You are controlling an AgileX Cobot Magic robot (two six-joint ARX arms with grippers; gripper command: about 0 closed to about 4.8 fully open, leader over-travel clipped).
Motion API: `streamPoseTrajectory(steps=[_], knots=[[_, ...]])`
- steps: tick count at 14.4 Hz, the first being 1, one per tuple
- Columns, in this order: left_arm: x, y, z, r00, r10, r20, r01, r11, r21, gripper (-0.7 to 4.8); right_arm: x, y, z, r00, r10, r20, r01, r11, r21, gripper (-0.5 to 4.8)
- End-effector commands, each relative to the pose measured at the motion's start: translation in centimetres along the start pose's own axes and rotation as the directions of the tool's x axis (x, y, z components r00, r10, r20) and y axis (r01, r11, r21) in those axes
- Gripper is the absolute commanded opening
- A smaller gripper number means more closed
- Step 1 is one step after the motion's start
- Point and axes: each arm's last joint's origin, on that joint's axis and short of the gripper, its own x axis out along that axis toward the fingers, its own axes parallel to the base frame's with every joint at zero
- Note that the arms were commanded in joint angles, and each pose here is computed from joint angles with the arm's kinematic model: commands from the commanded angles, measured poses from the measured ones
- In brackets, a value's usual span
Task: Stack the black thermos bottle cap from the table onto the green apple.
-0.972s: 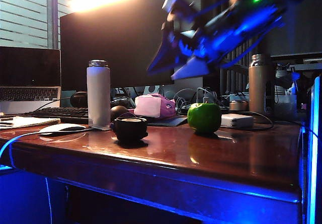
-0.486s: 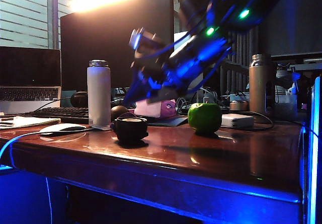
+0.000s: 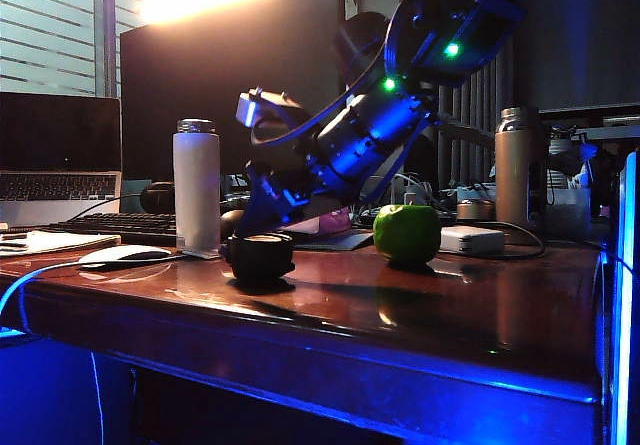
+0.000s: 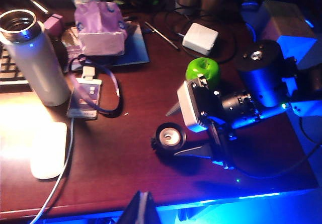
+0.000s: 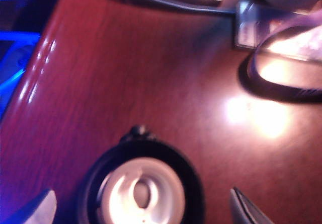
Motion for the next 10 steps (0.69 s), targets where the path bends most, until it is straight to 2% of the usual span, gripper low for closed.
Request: streamPoseTrajectory(steps=[1, 10], knots=[[-0.1, -0.1, 0.1, 1.0, -0.003, 0.011, 0.003, 1.0, 0.014, -0.04, 0.4, 0.0, 0.0, 1.0, 0.002, -0.004, -0.002, 1.0, -0.009, 4.79], [-0.1, -0.1, 0.1, 1.0, -0.003, 0.011, 0.003, 1.0, 0.014, -0.03, 2.3, 0.1, -0.3, 0.999, 0.01, -0.039, -0.011, 1.0, -0.007, 4.79]])
